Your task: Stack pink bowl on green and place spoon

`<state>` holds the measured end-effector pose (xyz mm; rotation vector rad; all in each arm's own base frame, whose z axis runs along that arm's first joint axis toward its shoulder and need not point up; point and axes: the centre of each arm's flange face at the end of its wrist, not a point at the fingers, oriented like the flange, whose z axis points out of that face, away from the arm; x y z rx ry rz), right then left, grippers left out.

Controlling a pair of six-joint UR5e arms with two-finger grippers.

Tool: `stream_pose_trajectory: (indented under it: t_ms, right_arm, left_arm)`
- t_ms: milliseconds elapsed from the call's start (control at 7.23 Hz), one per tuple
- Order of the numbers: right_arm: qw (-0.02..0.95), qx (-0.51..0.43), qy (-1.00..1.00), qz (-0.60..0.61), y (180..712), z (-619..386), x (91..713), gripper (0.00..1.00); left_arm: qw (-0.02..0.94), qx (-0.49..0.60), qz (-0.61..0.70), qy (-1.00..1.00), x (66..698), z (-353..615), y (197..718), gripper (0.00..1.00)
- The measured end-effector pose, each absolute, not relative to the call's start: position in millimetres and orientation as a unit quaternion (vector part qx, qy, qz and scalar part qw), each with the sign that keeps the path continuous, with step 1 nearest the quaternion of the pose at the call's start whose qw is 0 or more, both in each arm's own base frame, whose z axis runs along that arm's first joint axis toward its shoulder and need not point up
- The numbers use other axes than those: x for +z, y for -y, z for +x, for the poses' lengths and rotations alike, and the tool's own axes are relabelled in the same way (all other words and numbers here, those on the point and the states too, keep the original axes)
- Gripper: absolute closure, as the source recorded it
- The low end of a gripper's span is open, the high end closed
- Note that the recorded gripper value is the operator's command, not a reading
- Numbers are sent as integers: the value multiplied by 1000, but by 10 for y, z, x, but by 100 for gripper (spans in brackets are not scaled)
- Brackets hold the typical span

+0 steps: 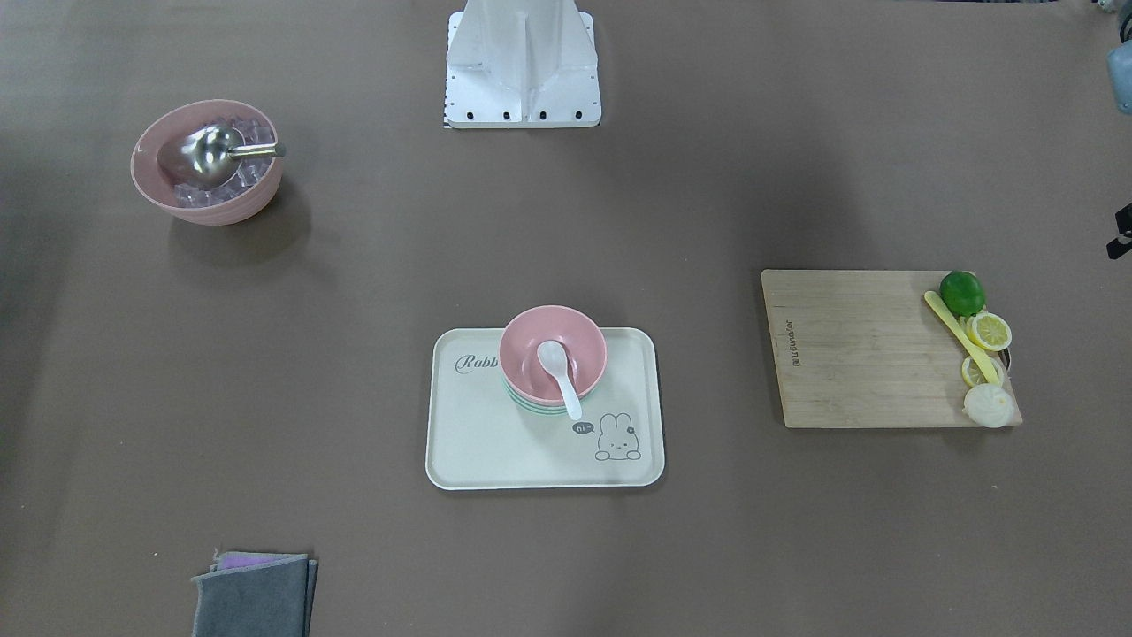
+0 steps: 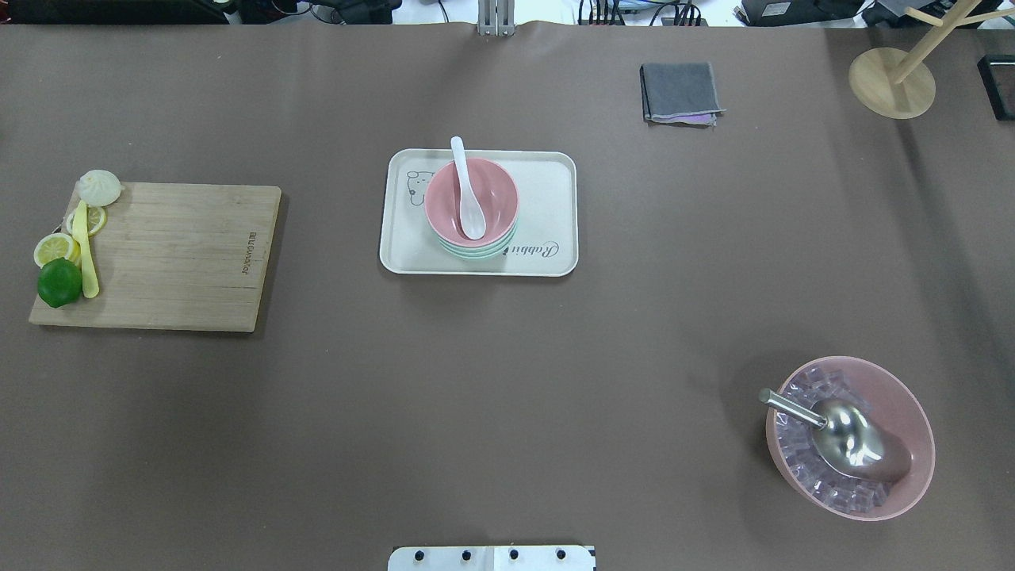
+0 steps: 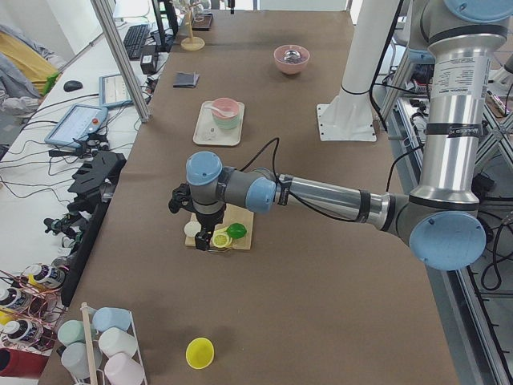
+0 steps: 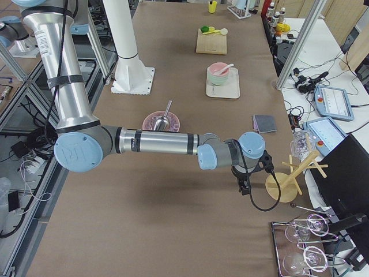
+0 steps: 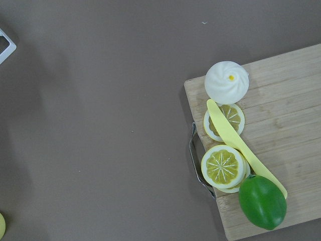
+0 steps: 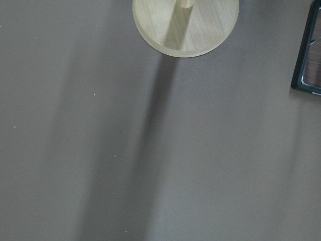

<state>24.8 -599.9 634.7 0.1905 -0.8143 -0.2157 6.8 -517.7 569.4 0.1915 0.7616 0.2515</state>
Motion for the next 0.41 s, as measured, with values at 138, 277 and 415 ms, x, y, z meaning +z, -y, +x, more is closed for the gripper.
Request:
stream_pose_trajectory:
  t_ms: [138,277,415]
  right_arm:
    - [908,-104,395,91,5996,248,6352,0]
    - [908,-103,395,91,5995,248,6352,0]
    - [908,-103,395,92,5994,247,6351,0]
  left_arm:
    - [916,123,94,-370,5686,70,5182,2]
    - [916,123,94,-370,5678,71,5183,2]
    - [916,124,96,-370,5664,73,5188,2]
